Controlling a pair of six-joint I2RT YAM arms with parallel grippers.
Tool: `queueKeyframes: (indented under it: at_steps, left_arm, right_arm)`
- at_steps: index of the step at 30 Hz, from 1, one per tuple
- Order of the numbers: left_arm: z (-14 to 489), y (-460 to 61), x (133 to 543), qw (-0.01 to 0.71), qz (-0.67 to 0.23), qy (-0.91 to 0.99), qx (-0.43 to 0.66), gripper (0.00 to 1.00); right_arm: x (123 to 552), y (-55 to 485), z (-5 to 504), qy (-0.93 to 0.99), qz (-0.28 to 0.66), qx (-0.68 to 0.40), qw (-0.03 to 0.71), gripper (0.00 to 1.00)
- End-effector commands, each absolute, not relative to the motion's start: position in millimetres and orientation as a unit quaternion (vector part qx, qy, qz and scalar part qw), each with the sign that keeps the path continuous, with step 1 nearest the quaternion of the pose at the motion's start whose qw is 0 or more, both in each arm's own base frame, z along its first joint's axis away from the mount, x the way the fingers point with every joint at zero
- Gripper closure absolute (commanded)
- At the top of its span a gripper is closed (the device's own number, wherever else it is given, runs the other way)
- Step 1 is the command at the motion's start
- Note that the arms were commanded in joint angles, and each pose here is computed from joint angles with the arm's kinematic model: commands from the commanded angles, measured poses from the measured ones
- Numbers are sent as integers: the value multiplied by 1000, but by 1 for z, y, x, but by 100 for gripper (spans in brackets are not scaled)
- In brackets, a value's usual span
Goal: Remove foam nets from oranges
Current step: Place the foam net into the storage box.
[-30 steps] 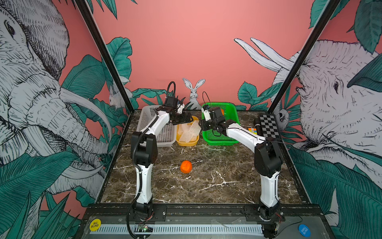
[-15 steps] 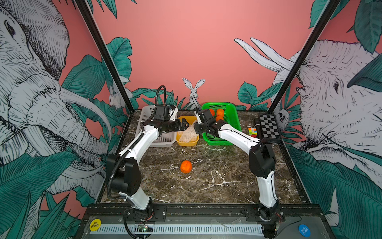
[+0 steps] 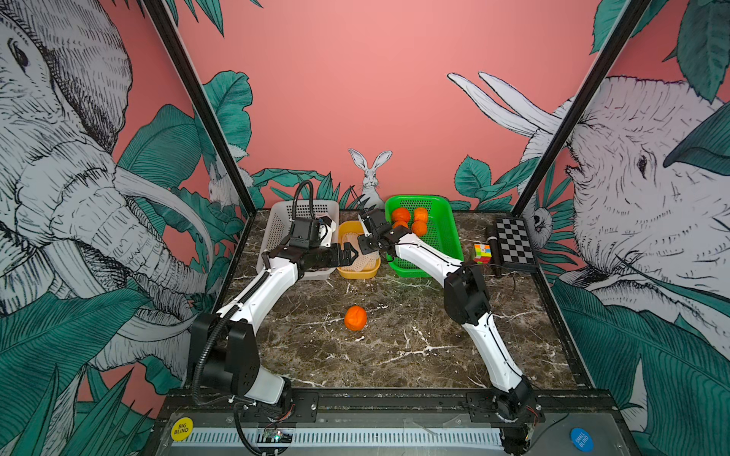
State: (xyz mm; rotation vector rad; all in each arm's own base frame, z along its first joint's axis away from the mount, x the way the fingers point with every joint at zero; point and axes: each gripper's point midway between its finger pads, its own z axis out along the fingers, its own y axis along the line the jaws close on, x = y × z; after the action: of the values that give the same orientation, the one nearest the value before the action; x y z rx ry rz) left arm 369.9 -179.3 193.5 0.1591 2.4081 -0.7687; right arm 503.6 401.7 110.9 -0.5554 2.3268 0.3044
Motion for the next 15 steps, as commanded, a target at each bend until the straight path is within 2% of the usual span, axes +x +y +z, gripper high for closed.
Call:
queueKeyframes:
  at_steps: [1,15]
  left_arm:
    - [202,-178,364,315,-301,898,56,1]
    - [208,-175,356,326,-304,894,55,1]
  right_arm:
    - [508,414,115,893,131,-226,366,59]
    - [532,436,105,867,194,-253,383,62]
